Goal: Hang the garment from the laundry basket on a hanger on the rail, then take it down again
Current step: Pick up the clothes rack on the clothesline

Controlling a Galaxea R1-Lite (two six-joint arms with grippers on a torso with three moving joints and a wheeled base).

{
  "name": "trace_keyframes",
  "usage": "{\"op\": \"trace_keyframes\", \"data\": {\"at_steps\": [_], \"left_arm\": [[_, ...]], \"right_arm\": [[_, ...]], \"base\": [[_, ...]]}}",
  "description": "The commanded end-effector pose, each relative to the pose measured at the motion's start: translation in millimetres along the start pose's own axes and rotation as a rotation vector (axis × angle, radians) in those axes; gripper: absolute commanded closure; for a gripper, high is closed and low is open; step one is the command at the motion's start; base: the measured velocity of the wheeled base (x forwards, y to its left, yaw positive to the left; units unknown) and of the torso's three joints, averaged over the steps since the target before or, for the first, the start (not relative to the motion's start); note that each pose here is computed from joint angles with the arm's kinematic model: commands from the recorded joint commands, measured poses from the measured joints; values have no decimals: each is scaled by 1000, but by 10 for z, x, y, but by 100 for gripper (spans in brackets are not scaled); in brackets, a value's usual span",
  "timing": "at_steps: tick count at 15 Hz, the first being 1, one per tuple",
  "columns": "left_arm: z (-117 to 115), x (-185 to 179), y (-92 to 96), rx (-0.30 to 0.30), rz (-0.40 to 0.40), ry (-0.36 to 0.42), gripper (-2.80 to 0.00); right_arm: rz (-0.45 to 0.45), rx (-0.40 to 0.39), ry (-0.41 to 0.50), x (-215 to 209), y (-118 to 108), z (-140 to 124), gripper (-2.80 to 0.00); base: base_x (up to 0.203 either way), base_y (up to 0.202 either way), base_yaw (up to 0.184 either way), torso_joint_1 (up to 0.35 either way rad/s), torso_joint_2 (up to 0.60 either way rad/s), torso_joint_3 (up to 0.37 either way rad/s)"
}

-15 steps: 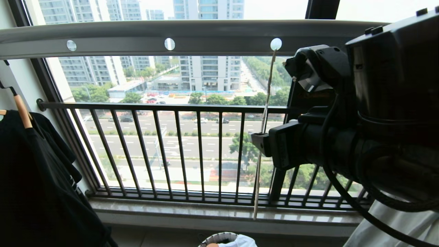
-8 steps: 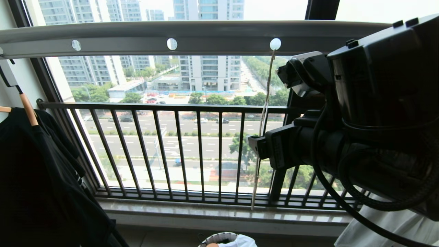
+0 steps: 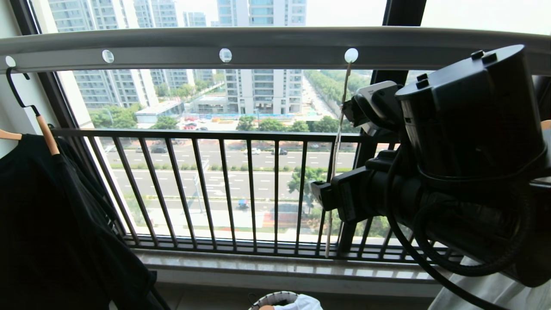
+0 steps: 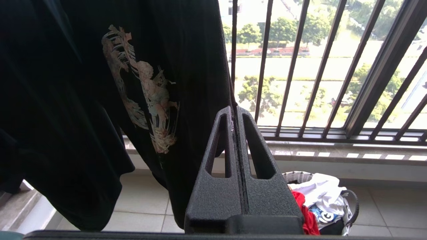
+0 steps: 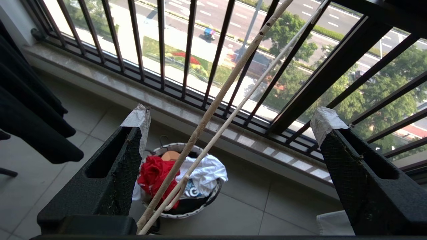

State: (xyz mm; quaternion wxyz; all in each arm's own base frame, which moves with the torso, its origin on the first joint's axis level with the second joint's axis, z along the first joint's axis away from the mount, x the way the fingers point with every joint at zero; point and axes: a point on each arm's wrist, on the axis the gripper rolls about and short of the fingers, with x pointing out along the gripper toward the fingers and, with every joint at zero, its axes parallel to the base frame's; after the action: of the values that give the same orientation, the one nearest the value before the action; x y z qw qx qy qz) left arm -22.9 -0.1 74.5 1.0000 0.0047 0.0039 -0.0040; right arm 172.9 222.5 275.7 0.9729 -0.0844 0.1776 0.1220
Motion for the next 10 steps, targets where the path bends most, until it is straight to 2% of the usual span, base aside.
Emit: {"op": "trace_keyframes", "data": {"at_steps": [1,10], "left_arm": [[0,1,0,0,0,1,0],[0,1,0,0,0,1,0]], "right_arm": [[-14,0,3,14,-22,-3,-280],[-72,0,32,81,-174,-80,-280]], "base": [[0,0,0,0,0,0],[0,0,0,0,0,0]]}}
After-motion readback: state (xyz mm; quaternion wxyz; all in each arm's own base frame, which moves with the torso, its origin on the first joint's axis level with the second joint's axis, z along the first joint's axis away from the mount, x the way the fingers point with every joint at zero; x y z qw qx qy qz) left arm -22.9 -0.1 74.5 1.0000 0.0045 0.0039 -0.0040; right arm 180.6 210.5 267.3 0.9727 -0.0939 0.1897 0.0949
